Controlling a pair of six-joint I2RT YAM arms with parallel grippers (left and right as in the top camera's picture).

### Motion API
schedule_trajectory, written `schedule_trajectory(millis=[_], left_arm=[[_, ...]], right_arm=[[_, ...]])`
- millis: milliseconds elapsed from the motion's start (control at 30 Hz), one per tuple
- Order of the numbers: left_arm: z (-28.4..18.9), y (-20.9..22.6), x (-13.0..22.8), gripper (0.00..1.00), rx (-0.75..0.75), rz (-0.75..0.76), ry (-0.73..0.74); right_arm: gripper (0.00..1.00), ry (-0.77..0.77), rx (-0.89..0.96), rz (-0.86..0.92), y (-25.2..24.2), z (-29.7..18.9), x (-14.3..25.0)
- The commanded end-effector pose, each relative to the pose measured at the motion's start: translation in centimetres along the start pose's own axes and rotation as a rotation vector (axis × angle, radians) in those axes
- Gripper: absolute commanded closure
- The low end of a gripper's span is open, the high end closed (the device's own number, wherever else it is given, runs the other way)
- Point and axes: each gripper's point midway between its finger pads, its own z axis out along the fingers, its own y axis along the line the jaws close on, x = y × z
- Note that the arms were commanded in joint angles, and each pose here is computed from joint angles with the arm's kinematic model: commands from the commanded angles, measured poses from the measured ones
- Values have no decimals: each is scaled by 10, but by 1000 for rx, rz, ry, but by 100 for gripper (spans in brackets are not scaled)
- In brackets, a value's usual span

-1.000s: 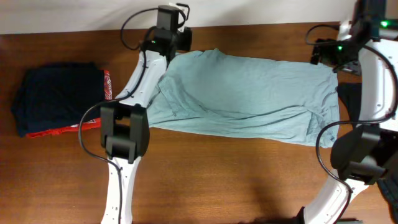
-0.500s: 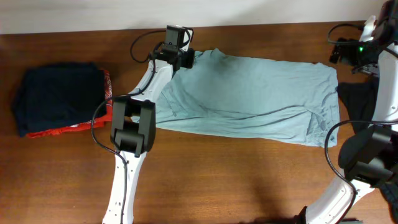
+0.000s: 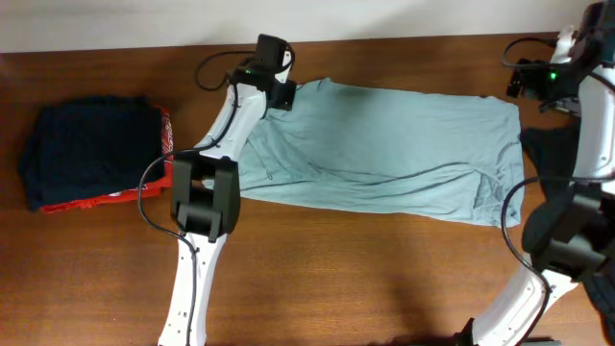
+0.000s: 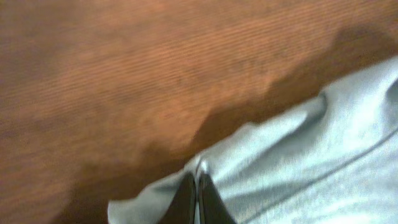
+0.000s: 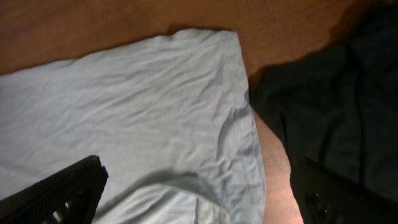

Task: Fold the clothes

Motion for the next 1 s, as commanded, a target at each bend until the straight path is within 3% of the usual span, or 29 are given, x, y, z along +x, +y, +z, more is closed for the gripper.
schedule_trajectory(millis=[0,233,467,667,967], left_arm=[[-35,18,-36,100,-40,-52,-65],[-56,17,-48,100,-36,-67,-80],[-56,16,-45,100,-33,-78,-68],[-56,16,-46,100,-33,-79,-71],[-56,16,-45,100,-33,-79,-70]], right_arm=[[2,4,-1,-11,-2,21,-4],[3,-48,-28,-48,-1,77,-24],[7,-11,-118,-57,15,137,-15],[8,-16,-117,-83,17,154,-15],[24,-40,-118,-96,18,178,-17]])
